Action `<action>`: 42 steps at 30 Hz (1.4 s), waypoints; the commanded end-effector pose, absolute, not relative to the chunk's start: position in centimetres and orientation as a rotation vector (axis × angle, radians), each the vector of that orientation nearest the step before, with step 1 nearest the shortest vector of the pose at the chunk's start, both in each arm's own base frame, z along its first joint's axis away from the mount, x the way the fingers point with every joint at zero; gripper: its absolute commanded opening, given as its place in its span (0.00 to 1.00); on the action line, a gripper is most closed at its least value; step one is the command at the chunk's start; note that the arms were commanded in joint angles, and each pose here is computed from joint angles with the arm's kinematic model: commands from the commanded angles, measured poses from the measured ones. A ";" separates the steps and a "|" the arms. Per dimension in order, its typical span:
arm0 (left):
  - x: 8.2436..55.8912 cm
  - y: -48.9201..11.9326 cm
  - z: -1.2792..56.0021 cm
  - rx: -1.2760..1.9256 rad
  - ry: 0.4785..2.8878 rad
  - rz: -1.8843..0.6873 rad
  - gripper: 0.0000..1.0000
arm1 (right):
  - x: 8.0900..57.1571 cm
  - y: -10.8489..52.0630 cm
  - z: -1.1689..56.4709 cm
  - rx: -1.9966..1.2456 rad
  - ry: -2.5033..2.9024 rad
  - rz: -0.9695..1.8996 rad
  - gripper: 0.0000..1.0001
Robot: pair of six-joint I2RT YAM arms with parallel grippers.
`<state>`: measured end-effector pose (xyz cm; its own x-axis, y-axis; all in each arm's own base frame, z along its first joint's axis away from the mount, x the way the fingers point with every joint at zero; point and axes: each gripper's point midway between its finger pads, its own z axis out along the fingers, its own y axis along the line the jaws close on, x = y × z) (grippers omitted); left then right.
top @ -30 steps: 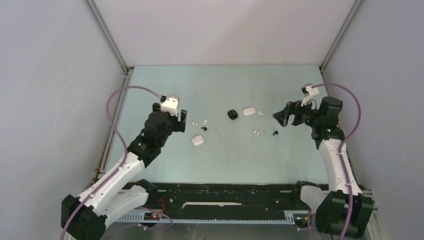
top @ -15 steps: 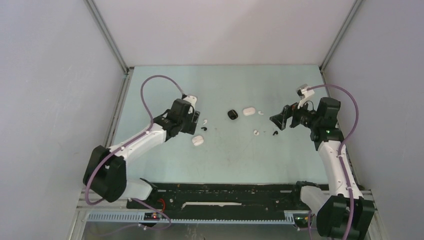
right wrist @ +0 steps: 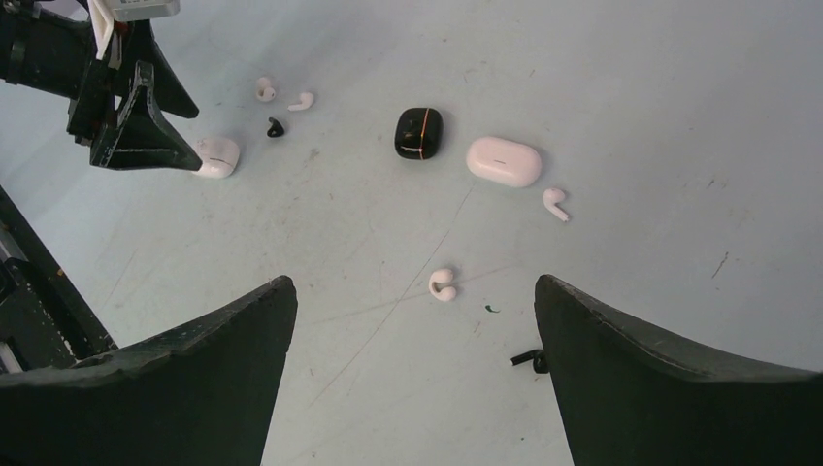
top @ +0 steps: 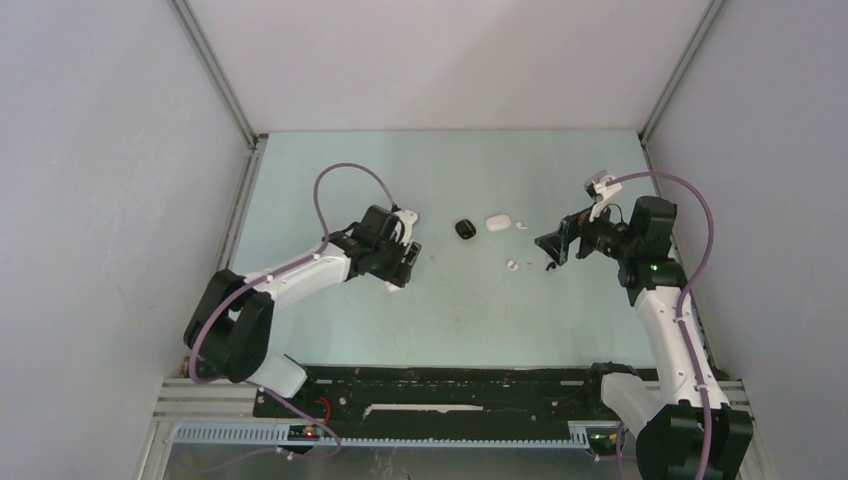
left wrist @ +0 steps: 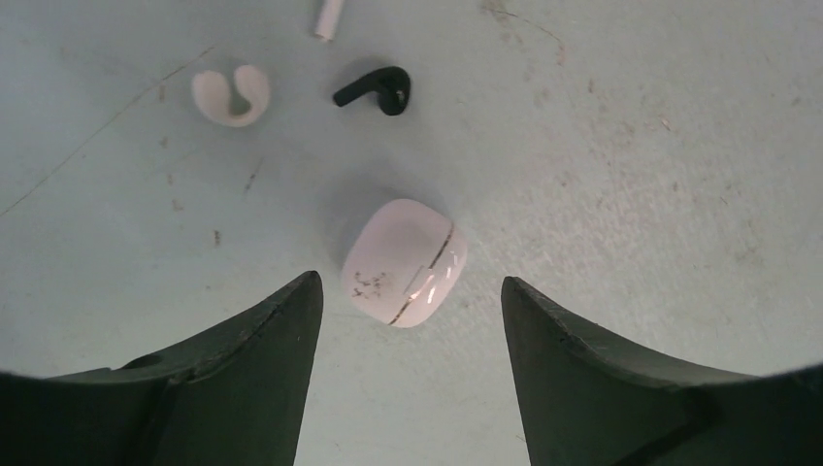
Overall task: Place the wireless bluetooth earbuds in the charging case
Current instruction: Pick up the charging case from the center of the board.
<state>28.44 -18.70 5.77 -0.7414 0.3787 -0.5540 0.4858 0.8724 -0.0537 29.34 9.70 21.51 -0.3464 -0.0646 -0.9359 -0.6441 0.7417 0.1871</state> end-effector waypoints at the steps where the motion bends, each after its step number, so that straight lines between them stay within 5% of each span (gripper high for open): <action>1: 28.2 -20.8 6.5 0.768 2.437 -0.308 0.74 | 29.3 10.0 22.4 -0.591 1.813 0.638 0.94; 13: 29.7 -19.0 4.9 0.848 2.433 -0.057 0.72 | 29.2 10.2 22.3 -0.599 1.815 0.647 0.94; 29: 28.6 -19.2 3.0 0.906 2.498 -0.092 0.63 | 29.0 10.7 21.9 -0.619 1.826 0.657 0.94; 37: 28.2 -20.5 4.5 0.918 2.471 -0.179 0.36 | 28.9 10.6 22.0 -0.616 1.824 0.662 0.94; 42: 24.8 -25.6 8.7 0.979 2.309 -0.585 0.23 | 27.3 11.6 22.3 -0.689 1.781 0.784 0.91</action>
<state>26.71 -20.11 3.14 -0.6709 0.5828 -0.4585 0.6488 0.7607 0.0176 28.52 10.56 21.04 -0.3567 -0.0879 -0.9301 -0.6788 0.7084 0.1933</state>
